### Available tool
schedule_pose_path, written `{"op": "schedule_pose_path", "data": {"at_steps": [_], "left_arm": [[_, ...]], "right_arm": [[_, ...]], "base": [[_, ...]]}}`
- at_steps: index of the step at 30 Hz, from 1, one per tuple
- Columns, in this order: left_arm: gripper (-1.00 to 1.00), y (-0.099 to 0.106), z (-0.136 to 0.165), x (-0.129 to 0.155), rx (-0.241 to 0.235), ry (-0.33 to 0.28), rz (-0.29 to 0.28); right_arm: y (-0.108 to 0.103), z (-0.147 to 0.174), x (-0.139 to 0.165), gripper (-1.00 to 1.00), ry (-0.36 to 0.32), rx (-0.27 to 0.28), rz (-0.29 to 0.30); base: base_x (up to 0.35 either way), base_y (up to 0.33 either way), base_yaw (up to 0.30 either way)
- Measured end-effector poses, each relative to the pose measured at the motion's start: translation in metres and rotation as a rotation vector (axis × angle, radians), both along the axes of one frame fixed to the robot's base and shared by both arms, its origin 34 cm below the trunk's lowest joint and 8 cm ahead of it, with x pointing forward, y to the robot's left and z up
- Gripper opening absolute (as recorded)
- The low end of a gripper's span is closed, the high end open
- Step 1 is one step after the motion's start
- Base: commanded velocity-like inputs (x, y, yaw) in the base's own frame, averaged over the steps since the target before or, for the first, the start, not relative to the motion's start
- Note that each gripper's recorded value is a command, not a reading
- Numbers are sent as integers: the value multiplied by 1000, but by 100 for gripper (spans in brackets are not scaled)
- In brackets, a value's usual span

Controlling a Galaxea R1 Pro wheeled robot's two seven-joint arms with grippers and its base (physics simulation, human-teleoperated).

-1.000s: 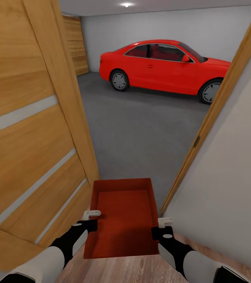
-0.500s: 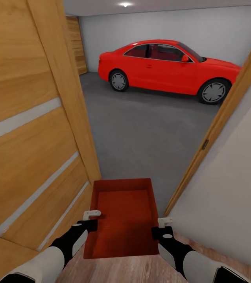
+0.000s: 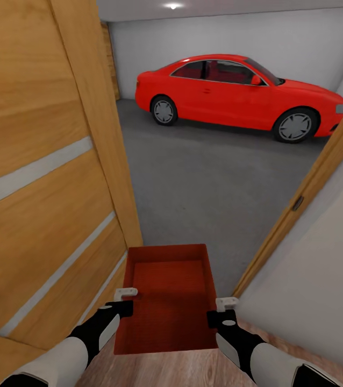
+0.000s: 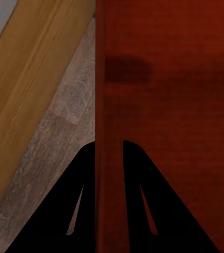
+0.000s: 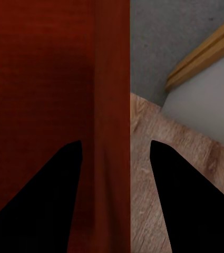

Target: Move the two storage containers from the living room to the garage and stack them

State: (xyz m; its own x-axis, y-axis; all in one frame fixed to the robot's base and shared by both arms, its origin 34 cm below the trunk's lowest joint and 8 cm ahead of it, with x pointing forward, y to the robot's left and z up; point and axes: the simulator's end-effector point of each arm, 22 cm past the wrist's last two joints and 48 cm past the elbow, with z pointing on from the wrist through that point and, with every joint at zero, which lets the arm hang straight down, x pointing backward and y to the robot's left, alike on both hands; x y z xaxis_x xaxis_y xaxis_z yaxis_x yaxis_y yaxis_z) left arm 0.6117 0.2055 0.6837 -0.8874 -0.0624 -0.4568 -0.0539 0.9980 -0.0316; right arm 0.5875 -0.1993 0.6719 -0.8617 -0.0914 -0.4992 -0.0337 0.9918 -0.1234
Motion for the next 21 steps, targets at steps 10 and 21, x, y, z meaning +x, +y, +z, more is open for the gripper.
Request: {"op": "schedule_pose_path", "data": {"at_steps": [10, 21], "left_arm": [[-100, 0, 0, 0, -1, -1, 1], [-100, -1, 1, 1, -1, -7, 1]], "right_arm": [[0, 0, 1, -100, -1, 0, 0], [-1, 1, 2, -100, -7, 0, 0]], "base": [[1, 1, -205], [0, 0, -230]]}}
